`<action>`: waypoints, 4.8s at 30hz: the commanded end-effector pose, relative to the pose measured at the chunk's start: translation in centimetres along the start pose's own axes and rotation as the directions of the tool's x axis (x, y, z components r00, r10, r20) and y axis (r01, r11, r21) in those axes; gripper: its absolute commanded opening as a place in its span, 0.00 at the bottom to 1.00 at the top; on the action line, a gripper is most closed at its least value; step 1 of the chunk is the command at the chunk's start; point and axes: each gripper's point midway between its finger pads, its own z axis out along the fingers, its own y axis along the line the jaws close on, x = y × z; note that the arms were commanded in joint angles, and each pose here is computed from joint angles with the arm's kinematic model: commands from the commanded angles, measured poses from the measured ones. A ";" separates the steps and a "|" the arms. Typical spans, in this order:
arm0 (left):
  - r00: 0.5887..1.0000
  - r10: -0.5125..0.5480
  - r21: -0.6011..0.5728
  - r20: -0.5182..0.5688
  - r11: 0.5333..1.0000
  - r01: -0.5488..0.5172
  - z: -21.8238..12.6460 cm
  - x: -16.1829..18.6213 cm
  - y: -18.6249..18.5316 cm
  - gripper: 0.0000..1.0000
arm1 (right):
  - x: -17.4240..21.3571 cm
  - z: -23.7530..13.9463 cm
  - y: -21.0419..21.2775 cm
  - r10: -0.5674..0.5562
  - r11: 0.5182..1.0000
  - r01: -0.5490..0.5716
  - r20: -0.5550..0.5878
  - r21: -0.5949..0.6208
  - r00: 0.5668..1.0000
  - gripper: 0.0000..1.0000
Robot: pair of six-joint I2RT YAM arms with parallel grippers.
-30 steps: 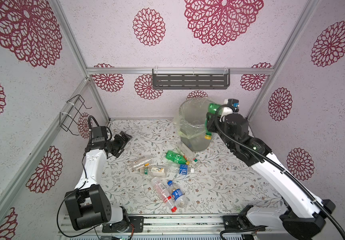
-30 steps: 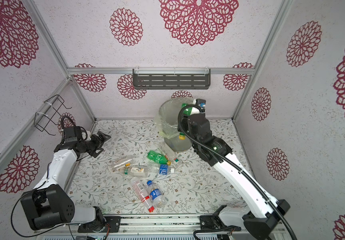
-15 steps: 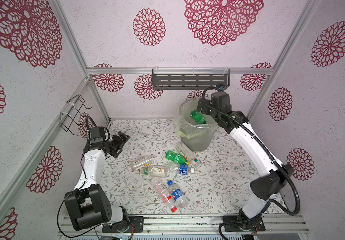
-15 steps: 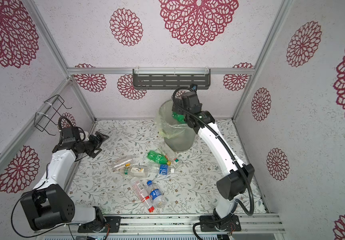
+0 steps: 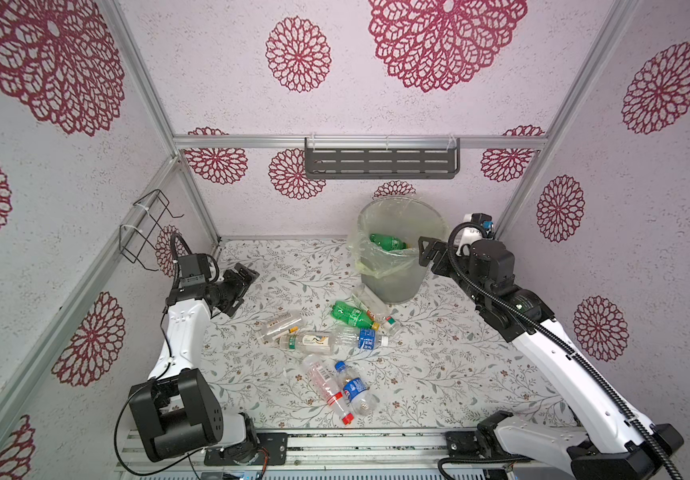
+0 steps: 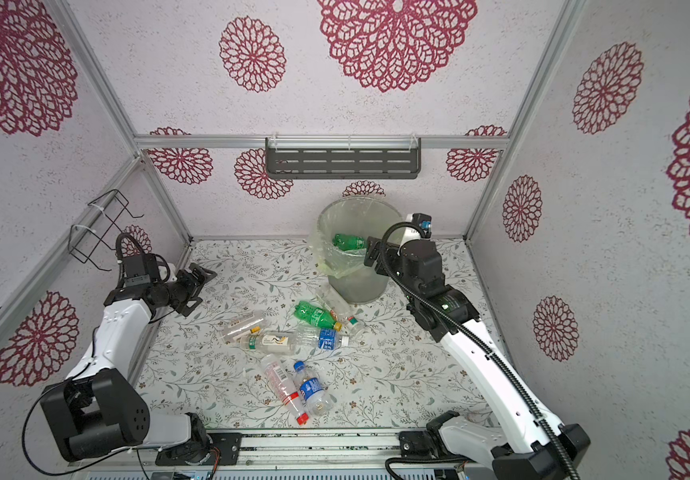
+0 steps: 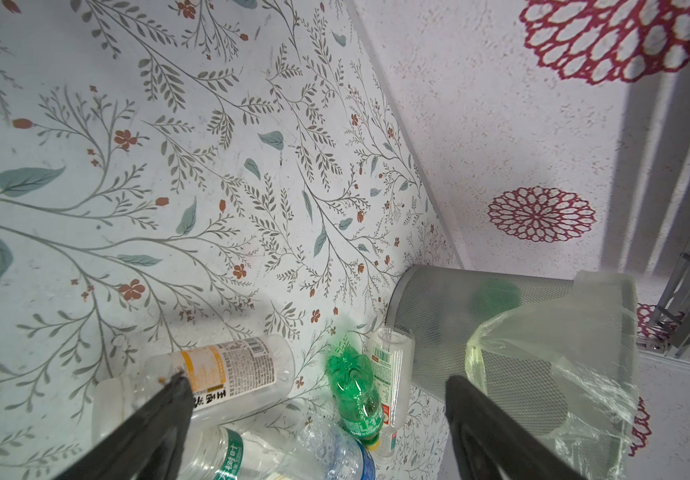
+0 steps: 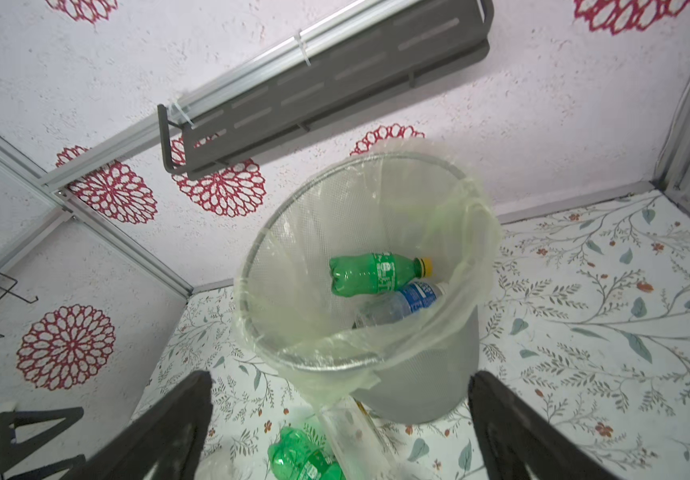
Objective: Throw the plastic bottles in the bin
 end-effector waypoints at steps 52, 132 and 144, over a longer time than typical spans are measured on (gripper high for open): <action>0.696 0.603 -0.304 -0.389 0.630 -0.715 3.2 6.9 0.3 0.97 | 13.7 -4.3 -7.9 0.030 0.999 -0.026 -0.170 0.023 0.985 0.99; 0.708 0.390 -0.467 -0.589 0.551 -0.691 10.3 8.4 8.8 0.67 | 14.9 -4.3 -8.3 0.038 0.999 -0.032 -0.208 0.032 0.977 0.99; 0.726 0.350 -0.567 -0.592 0.460 -0.684 10.0 7.5 11.1 0.68 | 15.0 -4.1 -8.2 0.037 0.999 -0.032 -0.217 0.030 0.975 0.99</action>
